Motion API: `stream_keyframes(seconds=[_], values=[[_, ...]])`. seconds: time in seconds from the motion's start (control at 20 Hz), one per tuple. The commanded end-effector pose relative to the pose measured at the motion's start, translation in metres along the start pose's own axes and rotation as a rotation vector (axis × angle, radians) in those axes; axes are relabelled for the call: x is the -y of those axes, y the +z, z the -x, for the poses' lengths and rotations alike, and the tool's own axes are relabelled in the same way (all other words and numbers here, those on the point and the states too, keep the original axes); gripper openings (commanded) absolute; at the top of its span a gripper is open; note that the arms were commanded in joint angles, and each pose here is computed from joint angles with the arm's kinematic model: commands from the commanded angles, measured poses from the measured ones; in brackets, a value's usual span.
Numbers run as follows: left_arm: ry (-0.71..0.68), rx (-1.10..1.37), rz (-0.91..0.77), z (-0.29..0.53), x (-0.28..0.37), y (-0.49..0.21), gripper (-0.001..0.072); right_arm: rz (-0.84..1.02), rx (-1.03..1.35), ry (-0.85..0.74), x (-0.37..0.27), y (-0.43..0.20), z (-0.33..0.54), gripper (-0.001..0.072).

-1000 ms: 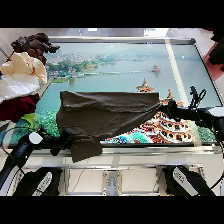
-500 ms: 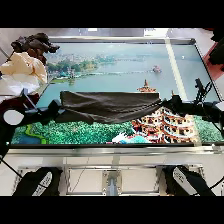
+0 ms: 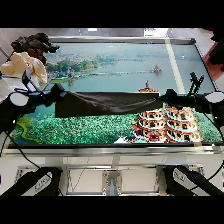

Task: Fold the shirts.

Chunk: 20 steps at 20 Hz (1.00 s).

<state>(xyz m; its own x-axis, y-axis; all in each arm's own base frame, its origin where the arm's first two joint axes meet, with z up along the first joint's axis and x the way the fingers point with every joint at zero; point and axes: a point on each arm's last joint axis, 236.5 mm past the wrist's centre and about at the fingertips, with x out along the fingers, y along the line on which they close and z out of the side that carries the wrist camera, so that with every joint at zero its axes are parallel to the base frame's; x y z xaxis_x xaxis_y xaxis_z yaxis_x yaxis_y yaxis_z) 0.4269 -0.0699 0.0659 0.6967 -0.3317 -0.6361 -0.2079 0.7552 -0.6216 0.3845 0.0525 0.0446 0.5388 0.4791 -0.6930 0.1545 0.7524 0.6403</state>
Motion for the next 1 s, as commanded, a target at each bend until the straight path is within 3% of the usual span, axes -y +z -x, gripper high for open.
stream_keyframes(seconds=[0.0, 0.5, 0.95], values=[[0.036, 0.070, -0.050, -0.035, -0.002, 0.048, 0.0010, -0.015, 0.043, -0.077, 0.024, 0.024, -0.019, 0.0030], [0.171, -0.186, -0.199, -0.120, -0.044, -0.014, 0.0010, -0.065, -0.012, -0.179, 0.080, 0.015, -0.107, 0.0031], [0.310, -0.377, -0.254, -0.109, -0.087, -0.052, 0.0011, -0.033, -0.037, -0.202, 0.086, 0.014, -0.121, 0.0035]])
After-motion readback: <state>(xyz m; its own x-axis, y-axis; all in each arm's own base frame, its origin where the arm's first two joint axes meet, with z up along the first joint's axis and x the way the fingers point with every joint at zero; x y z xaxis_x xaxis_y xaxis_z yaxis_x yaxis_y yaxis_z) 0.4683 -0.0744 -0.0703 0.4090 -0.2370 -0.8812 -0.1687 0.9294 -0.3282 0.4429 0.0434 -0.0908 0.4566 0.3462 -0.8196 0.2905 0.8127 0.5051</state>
